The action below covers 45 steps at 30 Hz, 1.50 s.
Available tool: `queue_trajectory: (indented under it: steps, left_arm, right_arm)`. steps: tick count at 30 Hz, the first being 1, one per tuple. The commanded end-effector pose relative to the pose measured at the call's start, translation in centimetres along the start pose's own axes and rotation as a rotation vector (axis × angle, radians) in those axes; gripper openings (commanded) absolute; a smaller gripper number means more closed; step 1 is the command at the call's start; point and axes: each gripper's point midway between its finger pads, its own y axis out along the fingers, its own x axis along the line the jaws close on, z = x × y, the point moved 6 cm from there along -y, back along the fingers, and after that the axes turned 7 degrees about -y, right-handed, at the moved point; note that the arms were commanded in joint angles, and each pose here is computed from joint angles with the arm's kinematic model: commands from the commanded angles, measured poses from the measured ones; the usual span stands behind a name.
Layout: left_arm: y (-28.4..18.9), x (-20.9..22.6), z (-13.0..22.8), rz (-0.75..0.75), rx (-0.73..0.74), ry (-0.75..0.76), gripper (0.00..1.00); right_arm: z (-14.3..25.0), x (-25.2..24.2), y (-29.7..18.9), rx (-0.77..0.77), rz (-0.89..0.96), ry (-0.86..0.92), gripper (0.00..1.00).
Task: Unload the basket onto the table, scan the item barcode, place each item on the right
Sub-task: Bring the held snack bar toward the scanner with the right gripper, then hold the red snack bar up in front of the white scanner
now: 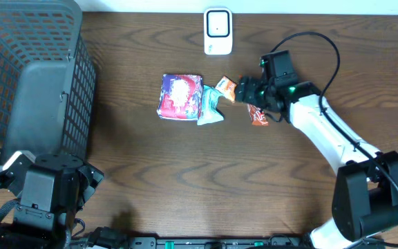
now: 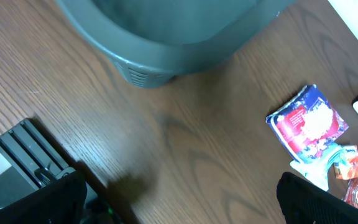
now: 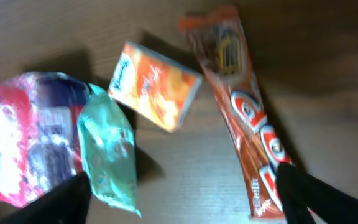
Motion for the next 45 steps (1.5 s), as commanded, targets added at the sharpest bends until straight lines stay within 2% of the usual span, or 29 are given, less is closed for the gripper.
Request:
queue_trajectory:
  steps: [1,9,16,21,25,35,37,42,44,45]
  left_arm:
    - [0.1,0.1,-0.1,-0.012,-0.011,-0.015,0.98]
    - [0.1,0.1,-0.1,-0.012,-0.011,-0.015,0.98]
    - [0.1,0.1,-0.1,-0.012,-0.011,-0.015,0.98]
    - [0.1,0.1,-0.1,-0.011,-0.01,-0.015,0.98]
    - [0.1,0.1,-0.1,-0.012,-0.011,-0.015,0.98]
    - [0.1,0.1,-0.1,-0.012,-0.011,-0.015,0.98]
    - [0.1,0.1,-0.1,-0.011,-0.01,-0.015,0.98]
    - [0.1,0.1,-0.1,-0.011,-0.01,-0.015,0.98]
    - [0.1,0.1,-0.1,-0.012,-0.011,-0.015,0.98]
    - [0.1,0.1,-0.1,-0.012,-0.011,-0.015,0.98]
  right_arm:
    - [0.3,0.3,0.0,0.01,0.02,-0.007,0.97]
    - [0.7,0.1,0.0,0.031,0.035,-0.006,0.99]
    - [0.4,-1.0,-0.1,0.012,0.124,-0.218,0.99]
    - [0.2,-2.7,-0.4,-0.002,0.252,-0.255,0.99]
    - [-0.1,-2.9,-0.2,-0.005,0.252,-0.34,0.99]
    - [0.8,-3.9,4.2,0.055,0.27,-0.4,0.95]
    - [1.1,-4.2,5.5,0.07,0.273,-0.4,0.91]
    - [2.0,-5.0,7.5,0.11,0.283,-0.404,0.71]
    - [2.2,-5.1,7.7,0.118,0.285,-0.407,0.54]
    - [2.2,-5.1,7.8,0.12,0.286,-0.407,0.4]
